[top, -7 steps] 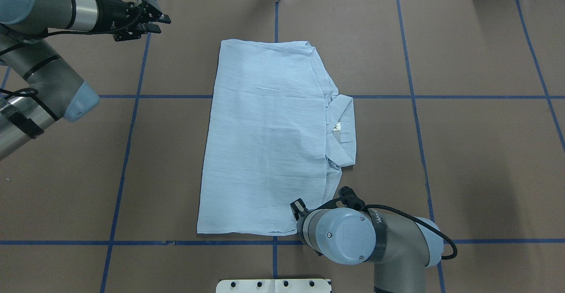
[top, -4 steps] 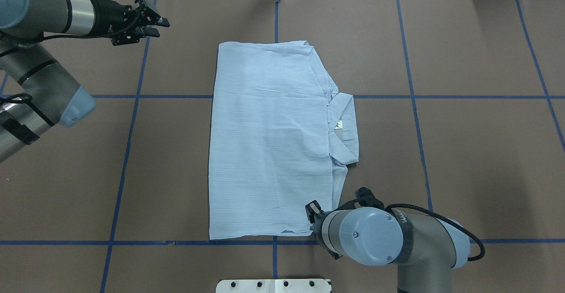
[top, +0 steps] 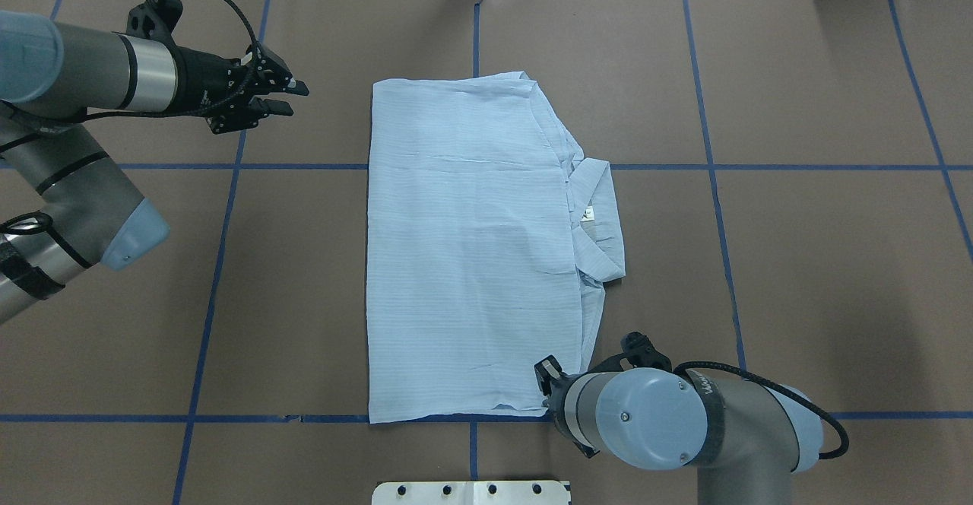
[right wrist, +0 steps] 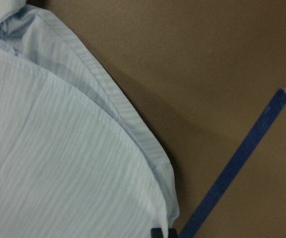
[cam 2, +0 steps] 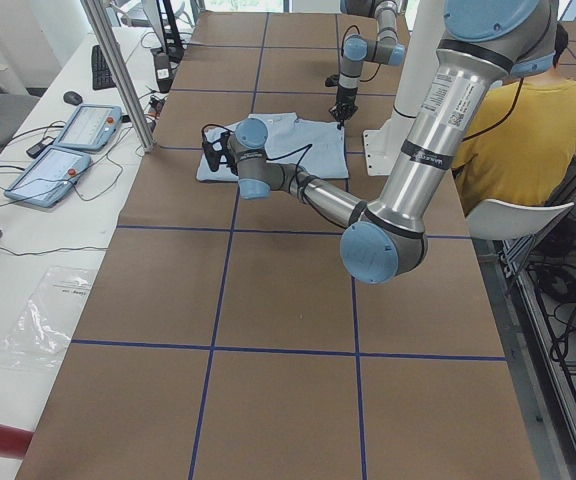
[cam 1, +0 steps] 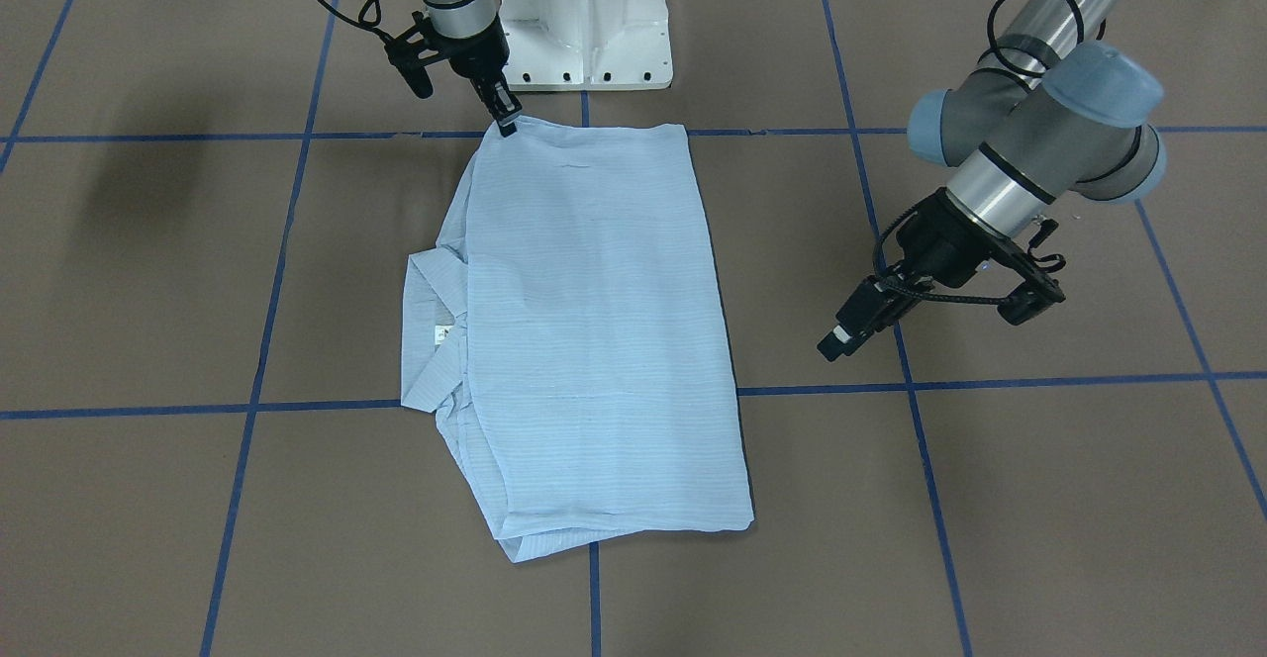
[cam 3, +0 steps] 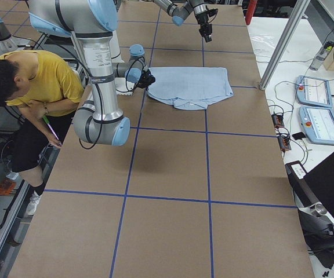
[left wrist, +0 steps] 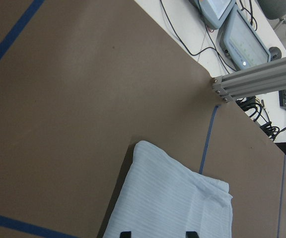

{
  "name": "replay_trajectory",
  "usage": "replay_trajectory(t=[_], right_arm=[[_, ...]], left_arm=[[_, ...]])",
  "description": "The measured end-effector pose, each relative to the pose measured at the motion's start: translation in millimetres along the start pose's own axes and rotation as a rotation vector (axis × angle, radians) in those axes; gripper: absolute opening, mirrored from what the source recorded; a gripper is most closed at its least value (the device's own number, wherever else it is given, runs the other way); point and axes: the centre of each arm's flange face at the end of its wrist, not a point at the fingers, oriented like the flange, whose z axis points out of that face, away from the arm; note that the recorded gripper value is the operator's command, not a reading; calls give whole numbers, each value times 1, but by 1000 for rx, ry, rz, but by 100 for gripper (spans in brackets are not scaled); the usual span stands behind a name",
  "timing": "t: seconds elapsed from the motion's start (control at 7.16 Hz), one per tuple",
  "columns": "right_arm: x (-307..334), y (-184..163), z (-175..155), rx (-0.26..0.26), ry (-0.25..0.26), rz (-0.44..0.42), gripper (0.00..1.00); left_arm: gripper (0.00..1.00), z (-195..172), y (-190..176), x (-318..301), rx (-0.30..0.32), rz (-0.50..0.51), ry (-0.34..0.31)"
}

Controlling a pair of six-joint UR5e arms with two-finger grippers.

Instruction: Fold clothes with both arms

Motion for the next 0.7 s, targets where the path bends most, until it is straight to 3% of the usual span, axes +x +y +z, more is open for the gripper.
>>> replay_trajectory(t=[0.14, 0.42, 0.7], right_arm=[[2, 3, 1, -3, 4, -4, 0], [4, 7, 1, -8, 5, -9, 0], [3, 7, -1, -12, 3, -8, 0]], left_arm=[[47, -5, 27, -1, -30, -45, -13], [47, 5, 132, -4, -88, -140, -77], [47, 20, 214, -38, -83, -160, -148]])
